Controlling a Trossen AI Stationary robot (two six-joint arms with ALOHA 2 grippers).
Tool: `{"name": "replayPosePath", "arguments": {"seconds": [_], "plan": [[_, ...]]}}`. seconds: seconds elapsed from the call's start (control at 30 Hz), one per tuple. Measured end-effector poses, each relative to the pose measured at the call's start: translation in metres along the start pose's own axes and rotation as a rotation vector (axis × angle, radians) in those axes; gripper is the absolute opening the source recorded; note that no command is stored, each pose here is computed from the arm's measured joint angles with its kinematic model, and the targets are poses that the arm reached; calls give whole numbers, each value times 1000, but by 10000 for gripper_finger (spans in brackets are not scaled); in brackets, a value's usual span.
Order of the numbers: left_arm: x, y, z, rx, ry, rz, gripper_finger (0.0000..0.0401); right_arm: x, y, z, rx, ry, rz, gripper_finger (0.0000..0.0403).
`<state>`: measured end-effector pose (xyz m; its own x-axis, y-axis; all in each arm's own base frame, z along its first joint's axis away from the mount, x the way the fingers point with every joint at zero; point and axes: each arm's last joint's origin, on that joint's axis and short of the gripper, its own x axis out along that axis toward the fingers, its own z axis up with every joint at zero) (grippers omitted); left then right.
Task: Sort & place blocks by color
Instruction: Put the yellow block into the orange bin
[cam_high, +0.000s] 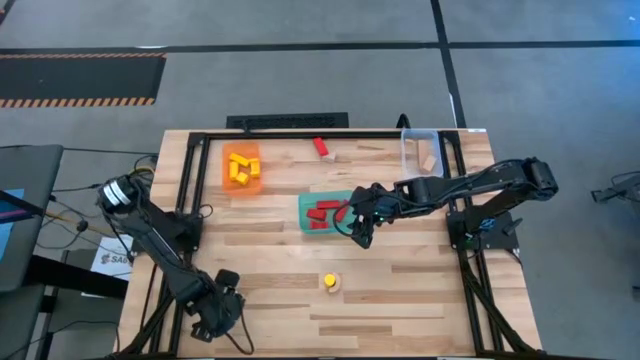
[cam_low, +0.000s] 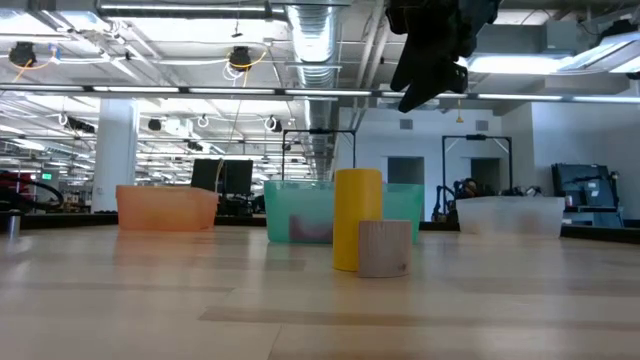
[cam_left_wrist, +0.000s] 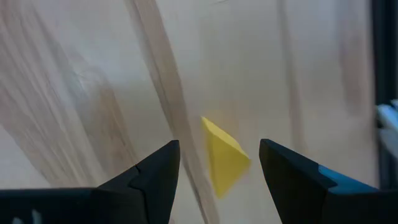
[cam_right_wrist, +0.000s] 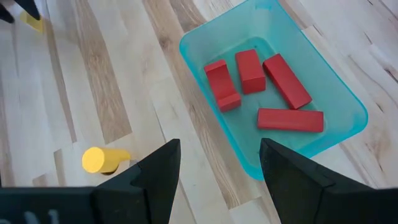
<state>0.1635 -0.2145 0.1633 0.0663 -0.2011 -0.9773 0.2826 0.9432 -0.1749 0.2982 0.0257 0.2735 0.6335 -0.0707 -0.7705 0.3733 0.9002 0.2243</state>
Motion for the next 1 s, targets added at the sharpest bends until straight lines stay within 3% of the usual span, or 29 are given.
{"name": "replayPosePath", "arguments": {"seconds": [0.43, 1.0], "plan": [[15, -6, -2, 37, -11, 66, 203, 0, 0, 2, 5, -16, 7, 240], [10, 3, 2, 34, 4, 61, 64, 0, 0, 2, 5, -15, 7, 240]]}}
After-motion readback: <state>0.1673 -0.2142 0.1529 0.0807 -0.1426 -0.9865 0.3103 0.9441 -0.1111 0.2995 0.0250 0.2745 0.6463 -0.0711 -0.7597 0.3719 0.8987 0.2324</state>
